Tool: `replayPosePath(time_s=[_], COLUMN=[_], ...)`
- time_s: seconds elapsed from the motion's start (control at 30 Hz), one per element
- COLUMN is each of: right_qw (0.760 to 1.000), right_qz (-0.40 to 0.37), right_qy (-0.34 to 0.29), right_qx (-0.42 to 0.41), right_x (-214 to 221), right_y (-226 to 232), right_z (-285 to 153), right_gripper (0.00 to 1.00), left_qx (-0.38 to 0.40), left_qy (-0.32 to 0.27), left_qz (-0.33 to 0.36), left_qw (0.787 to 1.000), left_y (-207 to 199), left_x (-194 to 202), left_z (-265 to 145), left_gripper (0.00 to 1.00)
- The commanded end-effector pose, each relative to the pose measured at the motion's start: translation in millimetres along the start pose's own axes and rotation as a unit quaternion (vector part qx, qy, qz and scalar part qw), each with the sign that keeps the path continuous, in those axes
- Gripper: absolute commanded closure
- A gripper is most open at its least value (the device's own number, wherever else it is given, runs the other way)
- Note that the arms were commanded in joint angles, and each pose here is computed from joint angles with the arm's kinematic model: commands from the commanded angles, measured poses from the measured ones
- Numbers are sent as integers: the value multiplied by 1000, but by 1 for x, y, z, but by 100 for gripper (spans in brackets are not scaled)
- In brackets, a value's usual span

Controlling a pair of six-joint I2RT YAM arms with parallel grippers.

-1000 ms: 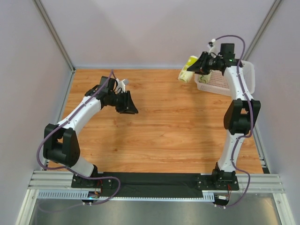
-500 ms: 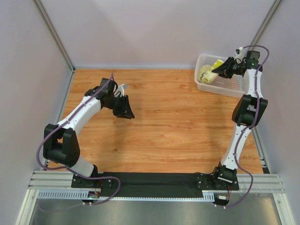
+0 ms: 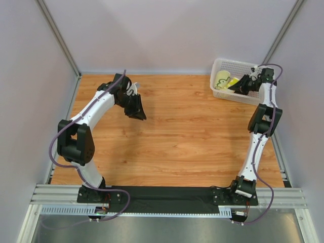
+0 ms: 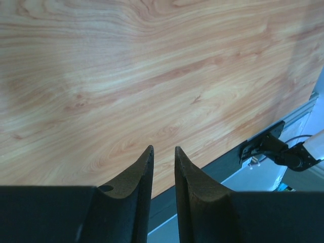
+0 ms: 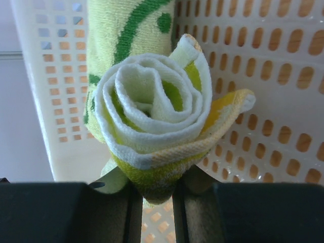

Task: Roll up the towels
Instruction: Place the rolled towel into the container

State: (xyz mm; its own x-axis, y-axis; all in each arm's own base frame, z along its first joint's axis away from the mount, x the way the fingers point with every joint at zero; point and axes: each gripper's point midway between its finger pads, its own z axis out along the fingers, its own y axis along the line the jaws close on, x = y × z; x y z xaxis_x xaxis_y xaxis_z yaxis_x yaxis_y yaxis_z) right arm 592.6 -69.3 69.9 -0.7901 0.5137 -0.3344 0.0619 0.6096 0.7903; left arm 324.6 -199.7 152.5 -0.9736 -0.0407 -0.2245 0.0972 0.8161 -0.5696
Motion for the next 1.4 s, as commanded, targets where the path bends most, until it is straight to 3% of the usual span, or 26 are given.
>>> replayPosePath(time_s=[0.0, 0.13, 0.2, 0.23, 0.33, 0.43, 0.7, 0.9, 1.2, 1.37], right_qw=[999, 997, 997, 996, 996, 995, 994, 992, 982, 981], right_qz=[-30, -37, -38, -40, -35, -39, -55, -80, -37, -29], right_qy=[-24, -52, -63, -70, -81, -87, -93, -90, -39, -19], right_qx=[12, 45, 29, 32, 28, 37, 14, 43, 180, 192], right_x=[-14, -23, -29, -32, -37, -40, -40, -26, 25, 51], right_y=[-6, -19, -13, -14, -9, -3, 56, 91, 60, 64], right_z=[7, 24, 31, 35, 35, 27, -6, -27, -48, -56], right_gripper=[100, 98, 91, 74, 43, 30, 20, 16, 14, 14], left_qx=[-15, -16, -13, -12, -15, -29, -48, -63, -74, -78], left_qy=[1, 3, -2, -3, -11, -16, -60, -94, -108, -118], left_qz=[-21, -41, -49, -50, -52, -55, -35, -4, 10, 21], left_qw=[1000, 999, 999, 999, 998, 998, 996, 994, 991, 990], left_y=[-2, -2, -4, -4, -4, 1, 8, 13, 28, 31], left_x=[-9, -18, -22, -24, -28, -28, -26, -18, 11, 21], left_z=[-4, 4, 5, 6, 5, 6, -7, -23, -36, -45], left_gripper=[71, 71, 71, 71, 72, 72, 73, 73, 72, 72])
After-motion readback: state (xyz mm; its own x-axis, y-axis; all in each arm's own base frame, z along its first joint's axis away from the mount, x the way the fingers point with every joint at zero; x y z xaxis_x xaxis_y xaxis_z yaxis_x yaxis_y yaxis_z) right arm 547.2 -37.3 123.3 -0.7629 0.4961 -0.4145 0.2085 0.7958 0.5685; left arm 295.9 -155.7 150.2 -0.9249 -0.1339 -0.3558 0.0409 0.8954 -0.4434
